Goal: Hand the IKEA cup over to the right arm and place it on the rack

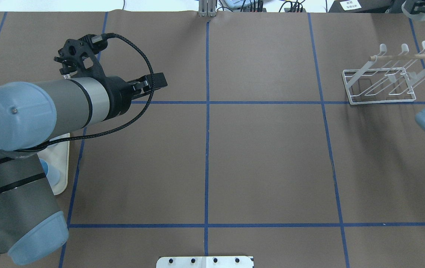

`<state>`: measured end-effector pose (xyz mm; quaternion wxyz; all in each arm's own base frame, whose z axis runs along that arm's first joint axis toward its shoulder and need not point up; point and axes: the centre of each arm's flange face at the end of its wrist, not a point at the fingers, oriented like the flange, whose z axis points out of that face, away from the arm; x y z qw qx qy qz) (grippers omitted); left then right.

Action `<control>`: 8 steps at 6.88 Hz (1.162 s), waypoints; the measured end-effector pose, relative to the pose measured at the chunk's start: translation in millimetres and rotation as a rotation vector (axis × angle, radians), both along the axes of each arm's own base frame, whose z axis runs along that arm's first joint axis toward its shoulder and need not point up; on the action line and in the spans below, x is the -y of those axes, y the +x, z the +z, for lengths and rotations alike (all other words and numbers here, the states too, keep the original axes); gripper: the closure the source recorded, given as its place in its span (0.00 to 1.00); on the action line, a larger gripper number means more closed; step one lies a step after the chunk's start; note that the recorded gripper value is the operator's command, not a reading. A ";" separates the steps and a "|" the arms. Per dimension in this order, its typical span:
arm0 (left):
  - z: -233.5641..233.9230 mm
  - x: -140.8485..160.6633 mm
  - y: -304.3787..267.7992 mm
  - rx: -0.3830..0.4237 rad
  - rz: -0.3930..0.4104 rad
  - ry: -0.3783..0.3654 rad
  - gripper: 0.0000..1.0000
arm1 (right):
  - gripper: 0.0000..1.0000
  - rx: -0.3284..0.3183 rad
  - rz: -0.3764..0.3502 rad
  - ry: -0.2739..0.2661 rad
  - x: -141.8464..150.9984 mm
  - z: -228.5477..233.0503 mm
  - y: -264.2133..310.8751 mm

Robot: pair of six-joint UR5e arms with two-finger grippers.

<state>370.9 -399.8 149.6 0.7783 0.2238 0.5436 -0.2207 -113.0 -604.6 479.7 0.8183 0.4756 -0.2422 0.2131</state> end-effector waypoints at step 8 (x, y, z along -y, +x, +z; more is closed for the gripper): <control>2.6 0.5 1.8 0.011 0.005 -0.007 0.01 | 1.00 -0.079 -0.021 0.015 -6.2 91.5 7.1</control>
